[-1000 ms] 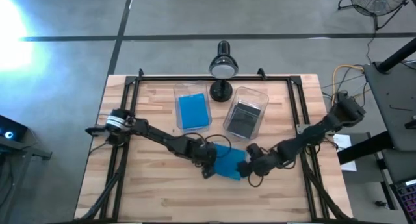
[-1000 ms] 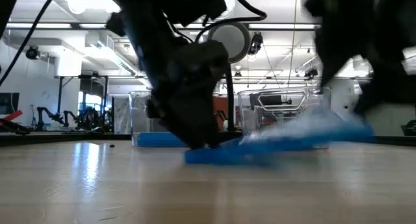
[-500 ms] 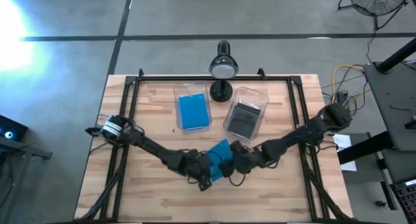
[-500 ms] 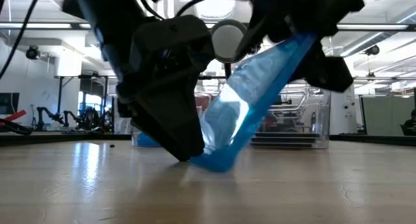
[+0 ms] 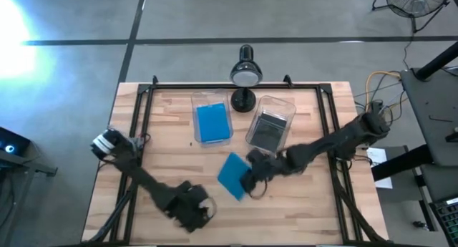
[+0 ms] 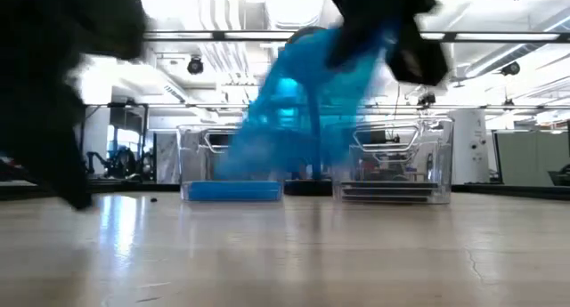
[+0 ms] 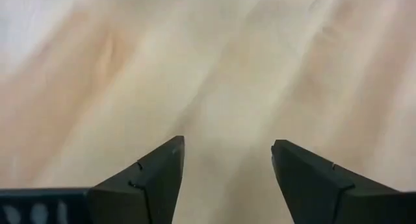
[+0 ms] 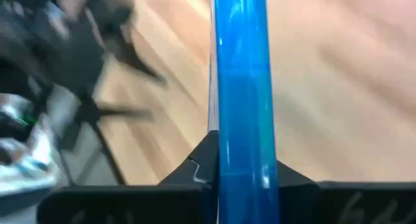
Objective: Pick & place jewel cases by type
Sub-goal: Put the blue CD case into the left transparent bin
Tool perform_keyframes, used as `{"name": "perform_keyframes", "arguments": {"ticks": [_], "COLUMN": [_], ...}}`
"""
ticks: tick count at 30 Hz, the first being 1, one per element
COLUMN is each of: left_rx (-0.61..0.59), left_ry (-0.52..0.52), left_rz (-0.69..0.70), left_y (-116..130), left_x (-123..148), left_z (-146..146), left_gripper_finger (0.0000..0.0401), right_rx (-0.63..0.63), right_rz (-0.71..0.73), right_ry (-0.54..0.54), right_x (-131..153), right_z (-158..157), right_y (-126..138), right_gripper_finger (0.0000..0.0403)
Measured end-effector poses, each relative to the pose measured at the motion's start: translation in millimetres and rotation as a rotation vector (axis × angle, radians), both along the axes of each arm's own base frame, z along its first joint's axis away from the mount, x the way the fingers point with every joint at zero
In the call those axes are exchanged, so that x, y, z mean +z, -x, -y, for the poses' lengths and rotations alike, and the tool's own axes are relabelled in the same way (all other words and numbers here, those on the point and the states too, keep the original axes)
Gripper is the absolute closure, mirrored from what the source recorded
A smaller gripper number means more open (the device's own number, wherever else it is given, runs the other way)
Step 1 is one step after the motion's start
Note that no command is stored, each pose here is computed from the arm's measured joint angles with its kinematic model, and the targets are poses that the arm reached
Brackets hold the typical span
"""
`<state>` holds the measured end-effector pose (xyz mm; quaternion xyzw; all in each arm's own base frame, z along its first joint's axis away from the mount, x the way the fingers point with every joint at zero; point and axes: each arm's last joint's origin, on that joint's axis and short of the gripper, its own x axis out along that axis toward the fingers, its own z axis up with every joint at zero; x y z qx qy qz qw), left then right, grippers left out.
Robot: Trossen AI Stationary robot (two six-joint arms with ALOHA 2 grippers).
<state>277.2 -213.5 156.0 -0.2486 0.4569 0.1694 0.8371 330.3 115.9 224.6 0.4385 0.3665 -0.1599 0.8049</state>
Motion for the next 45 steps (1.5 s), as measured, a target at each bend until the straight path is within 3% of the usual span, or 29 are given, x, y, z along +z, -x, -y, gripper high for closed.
{"name": "perform_keyframes", "arguments": {"ticks": [2,5,9,12,16,20,25,28,31,34,36,45], "left_rx": [0.077,0.228,0.423,0.508,0.519,0.520,0.539,0.543,0.543,0.546,0.549,0.566], "left_ry": [0.053,0.144,0.248,0.284,0.278,0.252,0.252,0.263,0.261,0.253,0.247,0.239], "left_rz": [0.032,0.101,0.252,0.332,0.358,0.372,0.396,0.405,0.406,0.405,0.405,0.406], "left_y": [21,54,87,95,93,84,78,77,77,78,77,76], "left_x": [6,4,-1,-5,-3,0,4,5,5,3,2,-1], "left_z": [10,25,37,36,34,30,28,29,29,27,25,21], "left_gripper_finger": [0.0188,0.0188,0.0188,0.0188,0.0188,0.0188,0.0188,0.0188,0.0188,0.0188,0.0188,0.0188], "right_rx": [-0.016,-0.052,0.178,0.440,0.685,0.754,0.730,0.756,0.741,0.608,0.573,0.629], "right_rz": [0.080,0.192,0.279,0.222,0.028,-0.039,-0.055,-0.052,0.011,0.016,0.019,0.018], "right_ry": [0.025,0.170,0.489,0.666,0.652,0.616,0.599,0.581,0.675,0.862,0.908,0.821], "right_x": [22,57,102,115,97,80,80,95,114,135,139,88], "right_z": [15,46,89,121,161,198,230,232,233,238,244,247], "right_y": [-4,-10,-29,-47,-74,-103,-127,-127,-120,-117,-116,-134], "right_gripper_finger": [0.0387,0.0389,0.0389,0.0389,0.0389,0.0380,0.0345,0.0350,0.0380,0.0389,0.0392,0.0393]}}
